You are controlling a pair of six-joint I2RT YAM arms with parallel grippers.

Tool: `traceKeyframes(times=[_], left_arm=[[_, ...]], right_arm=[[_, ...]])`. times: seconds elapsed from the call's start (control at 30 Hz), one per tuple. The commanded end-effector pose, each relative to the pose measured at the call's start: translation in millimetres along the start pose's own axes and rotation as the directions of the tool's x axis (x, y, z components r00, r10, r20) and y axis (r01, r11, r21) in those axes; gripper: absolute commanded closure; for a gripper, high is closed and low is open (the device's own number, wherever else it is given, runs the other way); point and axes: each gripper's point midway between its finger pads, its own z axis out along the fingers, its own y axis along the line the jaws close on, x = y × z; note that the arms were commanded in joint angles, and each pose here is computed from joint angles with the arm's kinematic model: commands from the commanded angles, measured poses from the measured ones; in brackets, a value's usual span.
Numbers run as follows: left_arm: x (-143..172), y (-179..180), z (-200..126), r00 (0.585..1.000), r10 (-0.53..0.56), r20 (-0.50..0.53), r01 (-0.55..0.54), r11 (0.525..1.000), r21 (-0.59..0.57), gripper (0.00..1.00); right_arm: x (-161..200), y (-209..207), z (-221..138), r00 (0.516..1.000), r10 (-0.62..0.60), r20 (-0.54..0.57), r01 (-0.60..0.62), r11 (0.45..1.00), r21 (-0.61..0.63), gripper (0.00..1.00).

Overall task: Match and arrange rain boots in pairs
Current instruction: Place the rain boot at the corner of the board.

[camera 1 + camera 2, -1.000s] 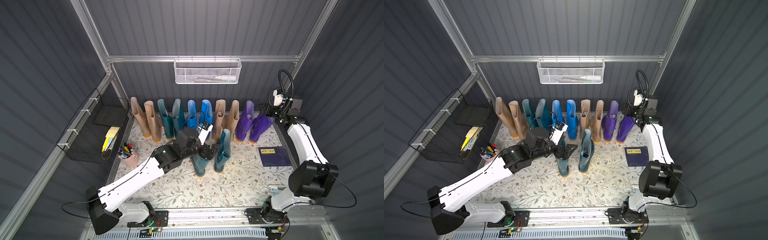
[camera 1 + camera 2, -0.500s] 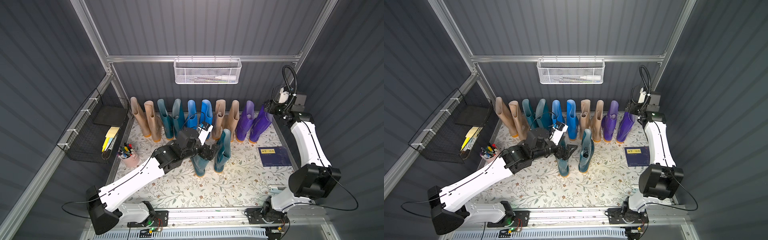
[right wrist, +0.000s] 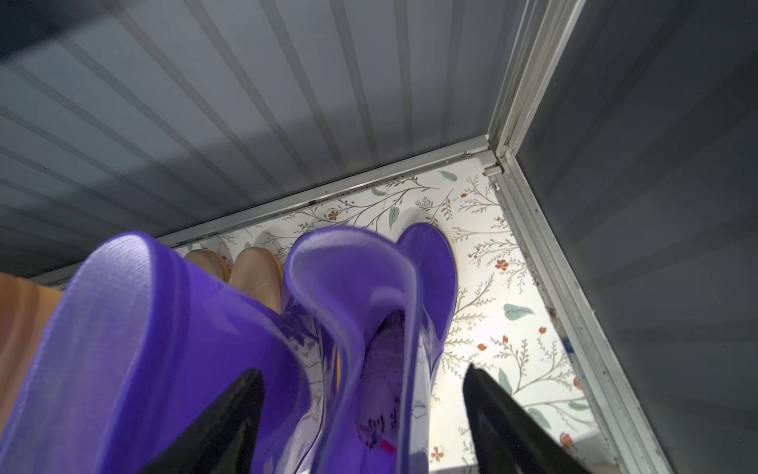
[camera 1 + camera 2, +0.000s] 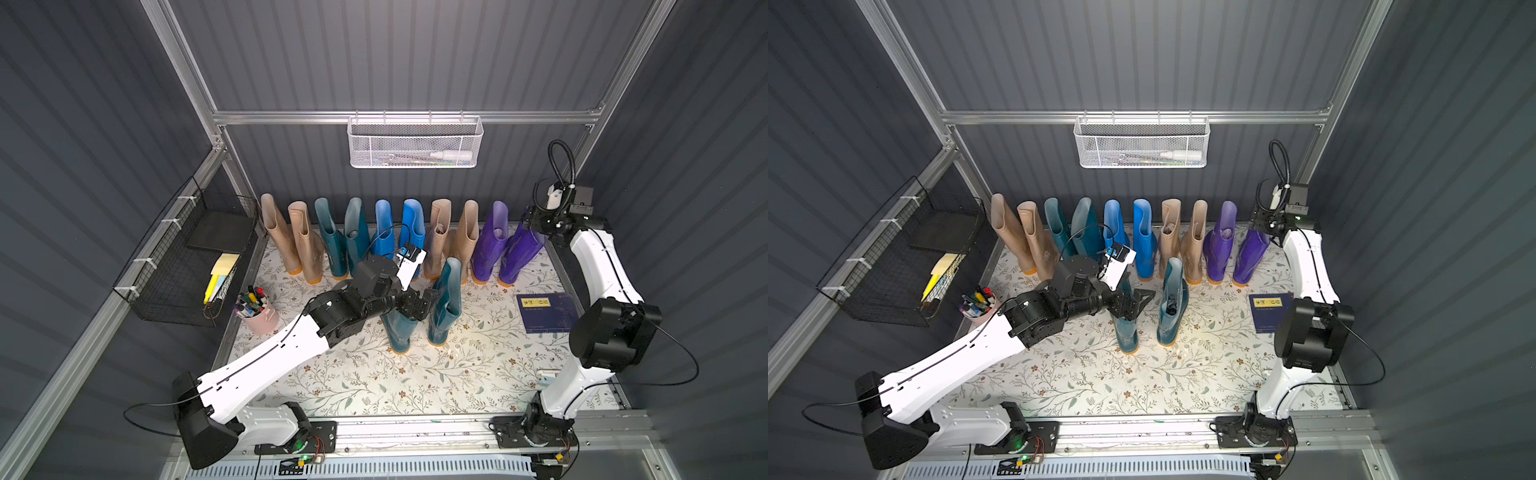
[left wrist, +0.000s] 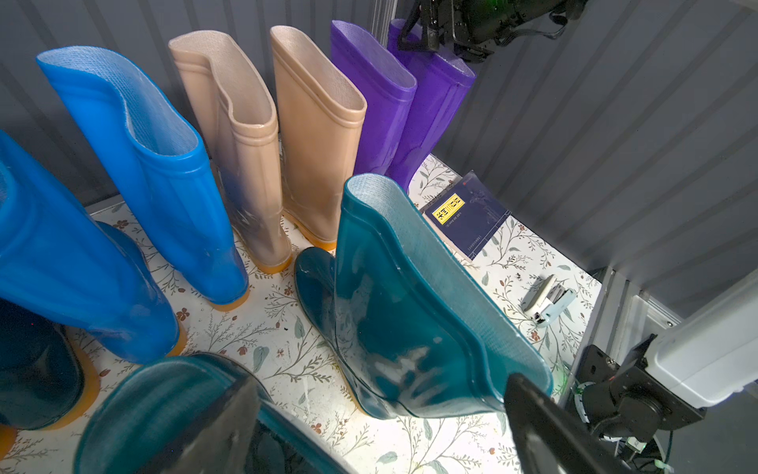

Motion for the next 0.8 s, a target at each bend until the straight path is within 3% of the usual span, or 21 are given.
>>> traceKeyframes(times=[0.0,0.17,0.3,0.5,0.77], left_arm=[[-2.5,-1.9,-5.1,1.000,0.017,0.010,-0.017,1.000,0.003,0.04],[-1.6,-0.5,-5.8,1.000,0.020,0.012,-0.019,1.000,-0.004,0.04],[-1.5,0.0,-6.0,1.000,0.021,0.011,-0.021,1.000,-0.006,0.04],[-1.1,0.5,-6.8,1.000,0.023,0.013,-0.023,1.000,-0.008,0.04],[-1.2,0.5,-8.6,1.000,0.022,0.017,-0.022,1.000,-0.009,0.04]], right_arm=[[-8.1,2.1,1.7,1.000,-0.008,0.006,0.008,1.000,0.005,0.24],[-9.7,2.0,10.9,1.000,-0.018,-0.011,0.019,1.000,0.008,0.34],[-10.7,3.0,14.6,0.999,-0.031,-0.019,0.031,1.000,0.000,0.56],[-13.2,9.7,13.5,0.997,-0.070,-0.021,0.069,0.997,-0.036,0.81],[-16.5,42.4,5.7,0.995,-0.102,0.011,0.102,0.971,-0.218,0.94]])
